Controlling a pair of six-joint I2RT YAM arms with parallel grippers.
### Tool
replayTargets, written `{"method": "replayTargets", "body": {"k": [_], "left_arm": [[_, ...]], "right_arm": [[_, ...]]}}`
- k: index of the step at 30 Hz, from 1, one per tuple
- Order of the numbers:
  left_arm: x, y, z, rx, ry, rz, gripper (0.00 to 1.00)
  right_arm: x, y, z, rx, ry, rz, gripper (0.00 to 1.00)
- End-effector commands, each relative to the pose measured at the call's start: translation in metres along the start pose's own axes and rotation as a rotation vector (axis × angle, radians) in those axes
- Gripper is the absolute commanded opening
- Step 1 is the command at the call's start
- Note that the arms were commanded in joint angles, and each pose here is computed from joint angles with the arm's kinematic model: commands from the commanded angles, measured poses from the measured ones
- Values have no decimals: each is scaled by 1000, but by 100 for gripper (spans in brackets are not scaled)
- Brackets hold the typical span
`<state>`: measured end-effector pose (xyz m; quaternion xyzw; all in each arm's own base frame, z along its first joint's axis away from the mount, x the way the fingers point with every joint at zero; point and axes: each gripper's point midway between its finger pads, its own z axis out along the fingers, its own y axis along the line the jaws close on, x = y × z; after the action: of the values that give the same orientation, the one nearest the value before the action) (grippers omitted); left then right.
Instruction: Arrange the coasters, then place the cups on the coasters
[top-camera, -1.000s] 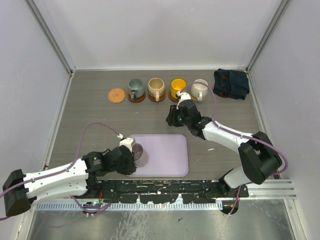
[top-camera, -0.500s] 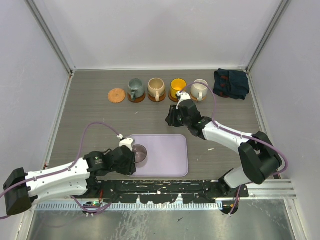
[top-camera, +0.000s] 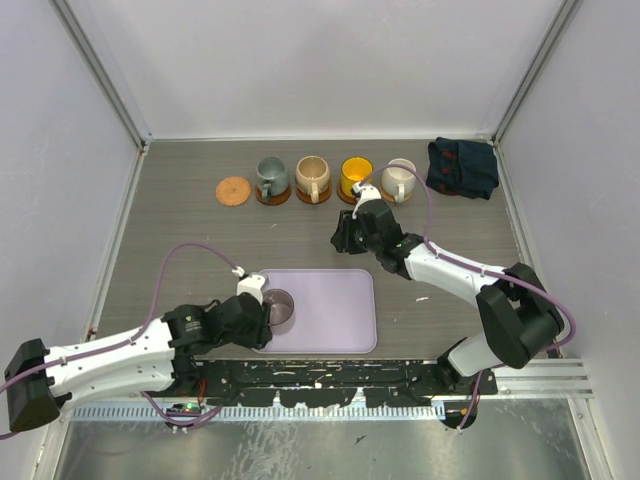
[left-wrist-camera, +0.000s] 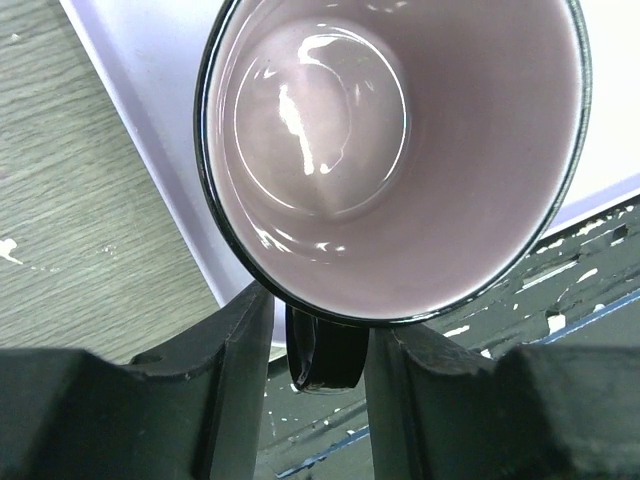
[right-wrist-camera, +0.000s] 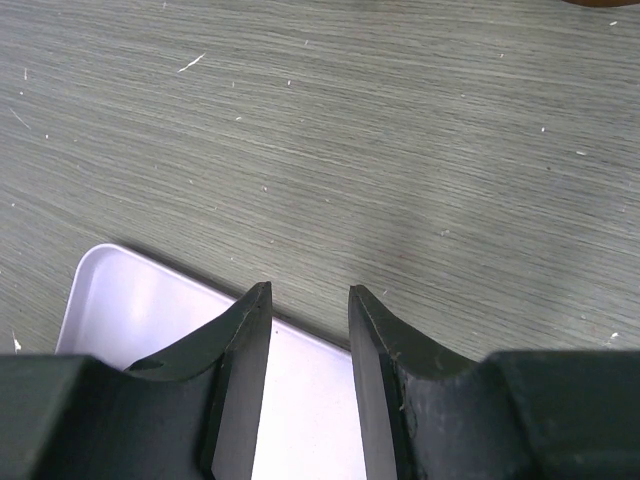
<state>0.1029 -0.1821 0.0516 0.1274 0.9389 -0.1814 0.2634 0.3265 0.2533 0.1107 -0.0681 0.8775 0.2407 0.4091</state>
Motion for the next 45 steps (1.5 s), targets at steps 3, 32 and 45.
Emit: {"method": "replayTargets", "body": {"k": [3, 32, 45], "left_arm": [[-18, -4, -2, 18, -104, 1, 41], [-78, -2, -19, -61, -354, 52, 0], [-94, -3, -28, -50, -440, 39, 0]], "right_arm": [[-17, 12, 0, -44, -59, 7, 42], [5, -1, 14, -20, -20, -37, 41], [18, -3, 29, -24, 8, -61, 31]]}}
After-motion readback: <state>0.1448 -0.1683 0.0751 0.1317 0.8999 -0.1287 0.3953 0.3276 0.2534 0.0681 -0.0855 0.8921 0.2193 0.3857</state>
